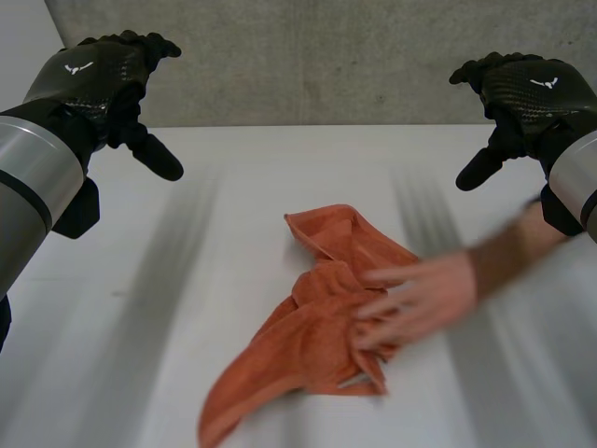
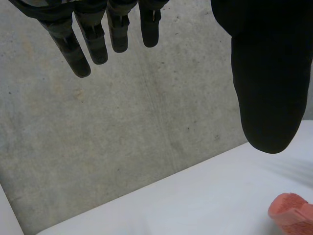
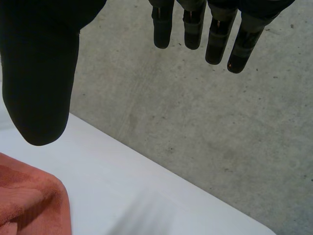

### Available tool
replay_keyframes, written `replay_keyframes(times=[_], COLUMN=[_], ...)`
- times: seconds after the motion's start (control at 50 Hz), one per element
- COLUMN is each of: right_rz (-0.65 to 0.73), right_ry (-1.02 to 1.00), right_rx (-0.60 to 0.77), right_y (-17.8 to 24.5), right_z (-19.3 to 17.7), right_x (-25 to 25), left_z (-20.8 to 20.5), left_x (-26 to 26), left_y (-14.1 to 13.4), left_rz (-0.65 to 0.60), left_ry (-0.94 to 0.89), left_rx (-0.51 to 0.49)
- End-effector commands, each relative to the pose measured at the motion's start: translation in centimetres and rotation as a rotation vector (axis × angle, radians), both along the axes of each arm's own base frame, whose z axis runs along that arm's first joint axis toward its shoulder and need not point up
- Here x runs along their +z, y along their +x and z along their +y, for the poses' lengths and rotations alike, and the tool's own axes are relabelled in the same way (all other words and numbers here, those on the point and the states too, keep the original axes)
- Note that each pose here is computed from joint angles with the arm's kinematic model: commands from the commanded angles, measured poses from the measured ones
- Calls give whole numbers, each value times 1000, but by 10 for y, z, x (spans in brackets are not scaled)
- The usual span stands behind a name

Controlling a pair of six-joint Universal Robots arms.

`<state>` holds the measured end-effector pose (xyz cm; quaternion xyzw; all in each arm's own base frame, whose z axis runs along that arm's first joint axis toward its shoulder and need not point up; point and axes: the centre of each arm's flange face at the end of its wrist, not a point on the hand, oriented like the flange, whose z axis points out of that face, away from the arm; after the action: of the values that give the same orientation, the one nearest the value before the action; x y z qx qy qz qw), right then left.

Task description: Fold the laundry

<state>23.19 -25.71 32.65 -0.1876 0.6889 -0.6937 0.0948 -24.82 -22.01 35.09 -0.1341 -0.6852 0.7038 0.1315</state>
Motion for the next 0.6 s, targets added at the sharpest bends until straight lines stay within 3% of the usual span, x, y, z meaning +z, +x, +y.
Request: replay_keyframes(times=[0.02,0.28,0.5,0.6], right_rz=[0,26,228,345], right_ry=[0,-3,18,20], right_rx=[3,16,173,288], right_y=[0,2,21,33], right_z=[0,0,8,26], right_x=[0,-3,-29,-42], left_z=[0,2,20,47], left_x=[-2,-8,-26,-77], left_y=[0,-3,-14,-12], left_rz=[-3,-12,-41,-128], left_ry=[6,24,86,237], left_rx=[-1,-12,-65,-102])
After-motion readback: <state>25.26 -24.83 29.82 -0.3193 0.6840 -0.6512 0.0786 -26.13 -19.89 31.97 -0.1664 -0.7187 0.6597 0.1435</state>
